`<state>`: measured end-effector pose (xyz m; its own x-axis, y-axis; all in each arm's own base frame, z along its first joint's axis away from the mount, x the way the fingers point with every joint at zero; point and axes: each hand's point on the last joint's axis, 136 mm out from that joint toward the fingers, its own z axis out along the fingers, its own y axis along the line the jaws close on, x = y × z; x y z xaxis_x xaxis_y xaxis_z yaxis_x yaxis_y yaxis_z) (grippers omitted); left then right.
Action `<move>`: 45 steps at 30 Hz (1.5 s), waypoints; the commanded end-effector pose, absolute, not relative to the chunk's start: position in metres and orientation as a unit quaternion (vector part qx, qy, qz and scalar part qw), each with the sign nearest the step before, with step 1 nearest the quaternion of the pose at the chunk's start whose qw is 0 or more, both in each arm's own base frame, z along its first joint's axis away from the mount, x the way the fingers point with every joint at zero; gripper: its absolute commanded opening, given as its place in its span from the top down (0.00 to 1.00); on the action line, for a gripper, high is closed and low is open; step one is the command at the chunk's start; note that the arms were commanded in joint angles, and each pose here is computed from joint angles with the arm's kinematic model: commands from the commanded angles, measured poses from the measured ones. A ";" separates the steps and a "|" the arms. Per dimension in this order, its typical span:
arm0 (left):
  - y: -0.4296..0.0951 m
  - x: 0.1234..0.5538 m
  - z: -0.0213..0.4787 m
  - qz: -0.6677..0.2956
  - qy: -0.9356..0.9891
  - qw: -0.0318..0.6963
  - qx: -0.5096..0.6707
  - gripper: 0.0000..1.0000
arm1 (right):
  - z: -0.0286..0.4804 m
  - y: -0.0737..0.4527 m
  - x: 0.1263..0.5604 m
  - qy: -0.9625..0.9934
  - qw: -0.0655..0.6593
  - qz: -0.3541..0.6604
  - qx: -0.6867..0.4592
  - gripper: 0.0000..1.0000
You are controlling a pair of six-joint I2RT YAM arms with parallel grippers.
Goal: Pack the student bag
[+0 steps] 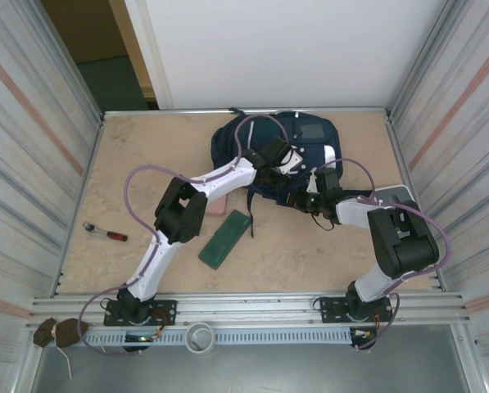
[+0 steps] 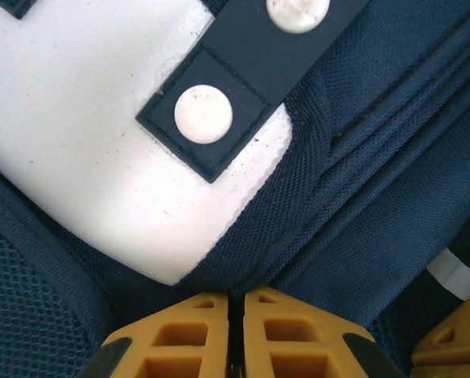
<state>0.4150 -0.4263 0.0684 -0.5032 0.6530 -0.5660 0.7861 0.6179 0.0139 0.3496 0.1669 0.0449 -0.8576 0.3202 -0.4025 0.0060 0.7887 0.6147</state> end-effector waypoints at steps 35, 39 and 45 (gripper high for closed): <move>-0.333 0.445 0.145 -0.064 0.862 0.413 0.289 1.00 | 0.037 0.133 0.344 0.925 0.230 0.266 0.146 0.92; -0.337 0.437 0.149 -0.104 0.858 0.412 0.289 1.00 | 0.055 0.143 0.353 0.914 0.247 0.297 0.123 0.90; -0.348 0.422 0.168 -0.160 0.847 0.420 0.283 1.00 | 0.110 0.161 0.362 0.879 0.278 0.371 0.110 0.72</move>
<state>0.4200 -0.3480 0.1165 -0.5327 0.4433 -0.7210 0.6265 0.7792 0.0163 0.3510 0.1543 0.0673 -0.8520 0.3698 -0.3707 0.0460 0.7581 0.6506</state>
